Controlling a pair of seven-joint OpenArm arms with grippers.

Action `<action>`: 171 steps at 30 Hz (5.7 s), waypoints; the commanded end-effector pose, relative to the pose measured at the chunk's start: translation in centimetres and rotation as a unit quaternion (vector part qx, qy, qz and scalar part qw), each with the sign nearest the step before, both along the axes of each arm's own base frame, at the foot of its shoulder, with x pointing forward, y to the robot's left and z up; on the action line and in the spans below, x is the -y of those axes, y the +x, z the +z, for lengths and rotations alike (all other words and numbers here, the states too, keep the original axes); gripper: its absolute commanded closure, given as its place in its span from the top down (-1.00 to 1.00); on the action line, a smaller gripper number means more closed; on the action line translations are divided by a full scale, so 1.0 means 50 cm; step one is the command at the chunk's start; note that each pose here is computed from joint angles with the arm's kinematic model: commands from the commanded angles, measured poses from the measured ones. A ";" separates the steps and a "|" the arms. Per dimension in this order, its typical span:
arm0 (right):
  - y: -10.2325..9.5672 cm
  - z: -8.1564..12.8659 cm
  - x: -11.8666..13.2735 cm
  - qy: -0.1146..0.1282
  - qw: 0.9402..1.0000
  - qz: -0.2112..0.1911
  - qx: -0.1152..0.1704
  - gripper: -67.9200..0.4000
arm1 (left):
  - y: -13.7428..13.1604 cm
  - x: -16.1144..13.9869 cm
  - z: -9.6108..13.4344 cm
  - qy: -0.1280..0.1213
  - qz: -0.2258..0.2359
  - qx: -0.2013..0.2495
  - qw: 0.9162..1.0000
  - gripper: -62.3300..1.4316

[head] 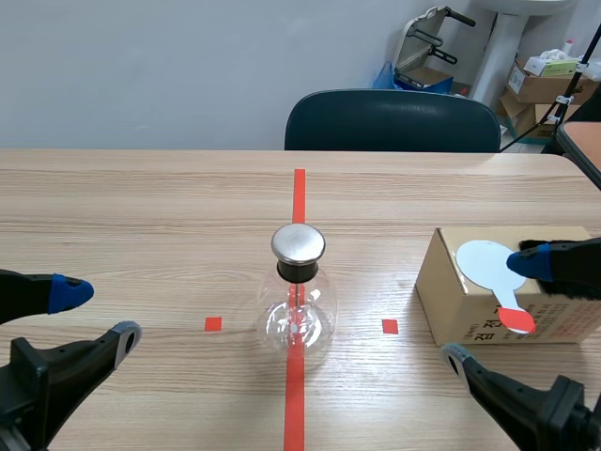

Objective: Do the electroscope experiment

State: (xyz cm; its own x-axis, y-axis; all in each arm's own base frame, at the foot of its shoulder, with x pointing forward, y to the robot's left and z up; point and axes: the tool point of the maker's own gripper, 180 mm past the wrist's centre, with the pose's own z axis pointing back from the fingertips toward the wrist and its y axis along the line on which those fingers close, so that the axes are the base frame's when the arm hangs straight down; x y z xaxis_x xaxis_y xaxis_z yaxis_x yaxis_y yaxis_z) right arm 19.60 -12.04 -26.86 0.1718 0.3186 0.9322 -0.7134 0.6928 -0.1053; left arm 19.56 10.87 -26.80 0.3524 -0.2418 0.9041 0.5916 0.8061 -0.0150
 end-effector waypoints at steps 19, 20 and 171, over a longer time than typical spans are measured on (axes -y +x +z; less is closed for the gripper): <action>-0.002 0.000 -0.002 -0.013 1.000 0.008 0.008 1.00 | -0.015 0.042 0.030 -0.039 -0.051 0.017 0.998 0.32; -0.003 -0.001 -0.004 -0.023 1.000 0.015 0.013 1.00 | -0.018 0.048 0.032 -0.044 -0.057 0.018 0.997 0.32; 0.069 -0.146 0.084 -0.547 0.773 -0.069 0.313 -0.96 | -0.130 0.194 0.093 -0.131 -0.228 0.035 0.964 0.85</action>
State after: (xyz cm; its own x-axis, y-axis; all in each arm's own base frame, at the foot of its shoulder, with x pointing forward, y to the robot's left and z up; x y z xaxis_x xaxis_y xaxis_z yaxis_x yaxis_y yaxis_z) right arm 22.64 -15.85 -34.76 -0.1020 0.9937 0.0464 -0.2331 0.0215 -0.9722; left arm 12.98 1.60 -23.30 0.2163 -0.1526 0.9643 0.8881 0.4411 -0.1294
